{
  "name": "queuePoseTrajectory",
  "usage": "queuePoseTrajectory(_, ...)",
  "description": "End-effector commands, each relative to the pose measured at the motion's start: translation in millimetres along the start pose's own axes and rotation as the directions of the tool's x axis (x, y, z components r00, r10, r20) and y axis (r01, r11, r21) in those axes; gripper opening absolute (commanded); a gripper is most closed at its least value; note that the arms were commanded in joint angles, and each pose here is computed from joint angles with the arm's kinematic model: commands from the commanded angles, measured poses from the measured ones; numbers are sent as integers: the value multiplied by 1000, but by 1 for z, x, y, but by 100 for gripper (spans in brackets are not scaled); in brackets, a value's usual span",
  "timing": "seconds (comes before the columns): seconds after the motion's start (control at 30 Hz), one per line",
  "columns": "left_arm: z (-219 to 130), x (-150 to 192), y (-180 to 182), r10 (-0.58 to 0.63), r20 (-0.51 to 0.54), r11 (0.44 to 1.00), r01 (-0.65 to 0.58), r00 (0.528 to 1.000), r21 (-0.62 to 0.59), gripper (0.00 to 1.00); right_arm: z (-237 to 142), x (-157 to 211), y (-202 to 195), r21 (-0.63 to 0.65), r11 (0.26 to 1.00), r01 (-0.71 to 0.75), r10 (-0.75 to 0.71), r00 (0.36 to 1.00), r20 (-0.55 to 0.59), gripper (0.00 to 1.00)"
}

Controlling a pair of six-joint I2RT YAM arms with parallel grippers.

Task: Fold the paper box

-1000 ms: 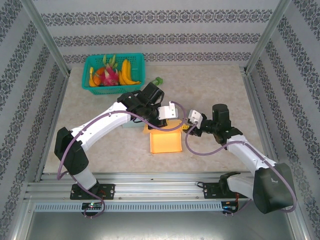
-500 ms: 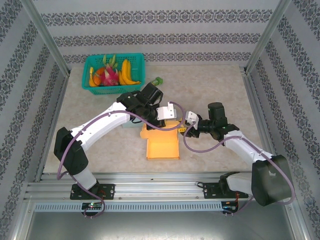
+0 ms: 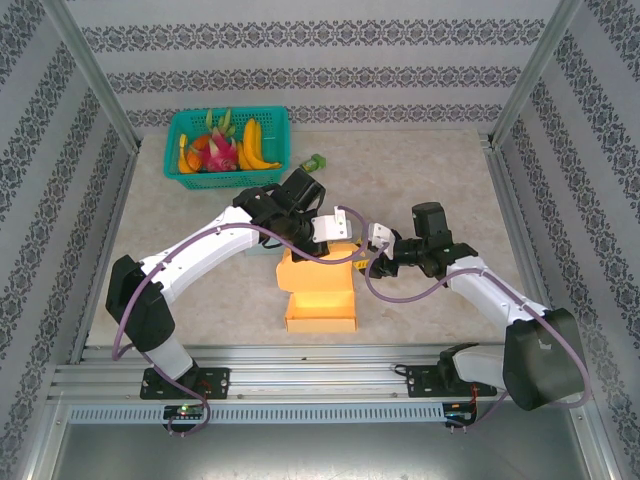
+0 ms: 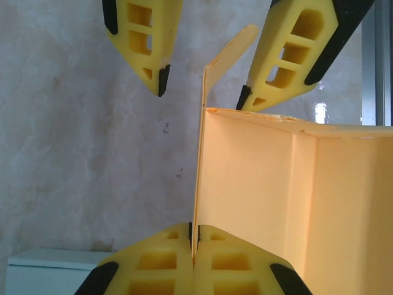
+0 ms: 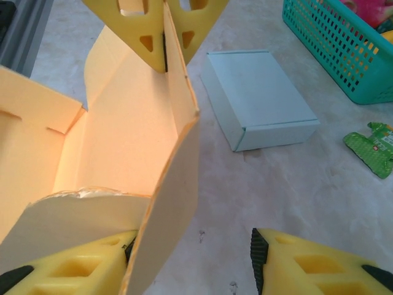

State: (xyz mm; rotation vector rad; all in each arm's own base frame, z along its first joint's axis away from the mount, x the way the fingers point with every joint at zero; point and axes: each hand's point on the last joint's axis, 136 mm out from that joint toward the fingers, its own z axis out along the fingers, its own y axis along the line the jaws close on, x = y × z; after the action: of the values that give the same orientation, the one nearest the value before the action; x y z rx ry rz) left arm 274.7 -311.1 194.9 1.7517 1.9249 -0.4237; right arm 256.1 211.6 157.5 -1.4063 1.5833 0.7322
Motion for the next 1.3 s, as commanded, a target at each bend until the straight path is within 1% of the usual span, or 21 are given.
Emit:
queuePoseTrajectory(0.0,-15,-33,5,44,123,997,-37,991,-62,0,-1,-22,18,-89,995,48,-43,997,57,52)
queuePoseTrajectory(0.23,-21,-34,2,57,119,996,-48,991,-78,0,-11,-23,11,-46,998,43,-41,999,33,57)
queuePoseTrajectory(0.33,-22,-36,-1,64,125,996,-54,990,-77,0,-15,-21,12,-57,998,28,-26,999,24,58)
queuePoseTrajectory(0.4,-23,-36,-2,64,127,995,-55,990,-79,0,-15,-20,14,-71,997,13,-12,1000,19,60)
queuePoseTrajectory(0.53,-25,-38,-7,67,134,996,-59,989,-66,0,-14,-17,13,-92,996,-2,4,1000,13,59)
queuePoseTrajectory(0.6,-26,-39,-10,72,139,996,-64,988,-59,0,-13,-18,13,-98,995,5,-3,1000,22,58)
queuePoseTrajectory(0.7,-26,-37,-11,79,122,995,-71,989,-65,0,-15,-22,14,-110,994,10,-5,999,46,58)
queuePoseTrajectory(0.9,-22,-29,-6,77,75,994,-70,994,-87,0,-45,-42,2,-59,998,10,-4,995,98,65)
queuePoseTrajectory(0.93,-22,-29,-5,76,75,994,-69,994,-90,0,-50,-46,4,-64,998,13,-6,995,104,69)
queuePoseTrajectory(1.03,-20,-30,-5,72,76,994,-65,995,-86,0,-59,-50,5,-76,997,3,1,998,64,70)
queuePoseTrajectory(1.13,-20,-30,-9,68,76,995,-62,995,-73,0,-65,-40,-3,-41,999,3,-3,1000,5,70)
queuePoseTrajectory(1.27,-22,-29,-13,74,83,995,-68,994,-79,0,-65,-32,-13,-1,1000,18,-18,1000,1,69)
